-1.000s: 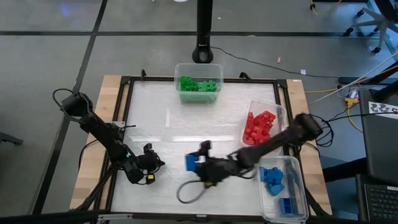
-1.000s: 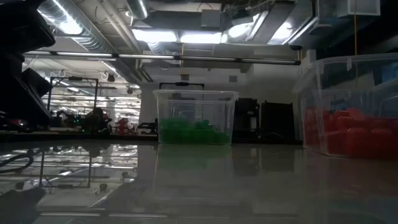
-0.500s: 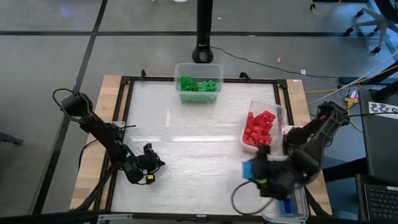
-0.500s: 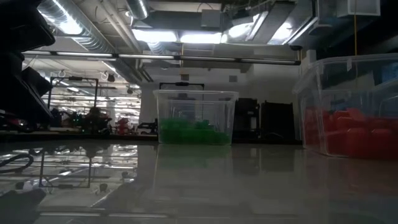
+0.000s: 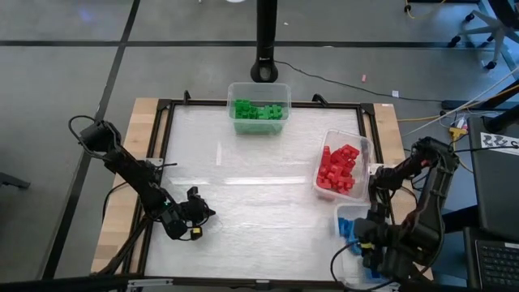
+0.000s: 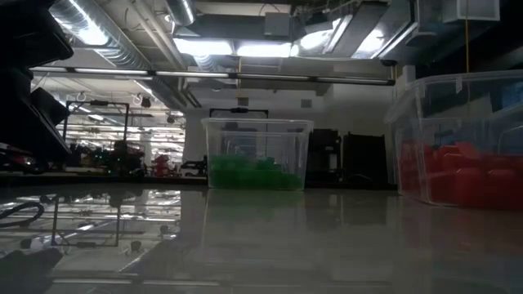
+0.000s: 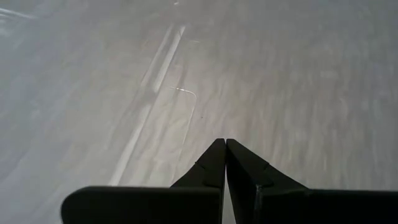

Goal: Sort blocks
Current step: Put the blue game piece into the bottom right transparent bin, then return to Home Position

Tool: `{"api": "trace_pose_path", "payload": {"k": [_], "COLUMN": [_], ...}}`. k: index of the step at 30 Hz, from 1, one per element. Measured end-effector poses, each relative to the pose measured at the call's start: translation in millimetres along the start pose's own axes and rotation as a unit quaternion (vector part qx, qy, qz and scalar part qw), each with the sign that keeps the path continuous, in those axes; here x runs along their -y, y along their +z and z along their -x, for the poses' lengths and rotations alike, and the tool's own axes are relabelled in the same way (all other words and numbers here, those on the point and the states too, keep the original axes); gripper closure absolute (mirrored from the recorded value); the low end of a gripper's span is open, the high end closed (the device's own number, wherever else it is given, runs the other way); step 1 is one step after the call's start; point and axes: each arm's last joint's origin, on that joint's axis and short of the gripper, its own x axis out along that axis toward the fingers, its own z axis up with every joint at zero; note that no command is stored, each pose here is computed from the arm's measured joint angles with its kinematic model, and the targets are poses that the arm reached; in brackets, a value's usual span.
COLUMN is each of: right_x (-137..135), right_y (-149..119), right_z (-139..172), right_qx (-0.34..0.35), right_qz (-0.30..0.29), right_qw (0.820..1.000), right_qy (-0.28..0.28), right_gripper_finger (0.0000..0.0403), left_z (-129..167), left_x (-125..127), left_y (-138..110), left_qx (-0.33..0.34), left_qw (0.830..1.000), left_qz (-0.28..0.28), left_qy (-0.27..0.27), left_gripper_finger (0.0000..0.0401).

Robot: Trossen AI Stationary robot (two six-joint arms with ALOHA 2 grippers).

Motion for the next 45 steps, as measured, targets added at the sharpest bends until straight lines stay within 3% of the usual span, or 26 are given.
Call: {"api": "trace_pose_path", "payload": {"k": [12, 19, 25, 32, 36, 40, 45], "right_x": [3, 15, 33, 68, 88, 116, 163], "right_y": [0, 13, 55, 107, 131, 146, 145], "right_z": [0, -2, -1, -11, -13, -19, -34], "right_qx": [-0.006, -0.011, 0.091, 0.118, 0.119, 0.147, 0.197], "right_qz": [0.027, 0.017, 0.135, 0.238, 0.274, 0.292, 0.298], "right_qw": [1.0, 0.998, 0.983, 0.942, 0.924, 0.916, 0.918], "right_qy": [-0.014, -0.052, -0.086, -0.207, -0.237, -0.232, -0.171], "right_gripper_finger": [0.0063, 0.0011, 0.0024, 0.0034, 0.0032, 0.0032, 0.0031], "left_z": [0, 0, -7, -21, -23, -25, -31], "left_x": [0, 0, -5, -11, -16, -31, -54], "left_y": [0, 0, 8, 36, 56, 75, 92], "left_qx": [0.0, 0.0, 0.006, 0.029, 0.058, 0.09, 0.097], "left_qw": [1.0, 1.0, 1.0, 0.994, 0.982, 0.976, 0.977], "left_qz": [0.0, 0.0, -0.023, -0.1, -0.159, -0.175, -0.176], "left_qy": [0.0, 0.0, 0.015, -0.034, -0.082, -0.09, -0.077], "left_gripper_finger": [0.0397, 0.0397, 0.0397, 0.0397, 0.0397, 0.0397, 0.0397]}}
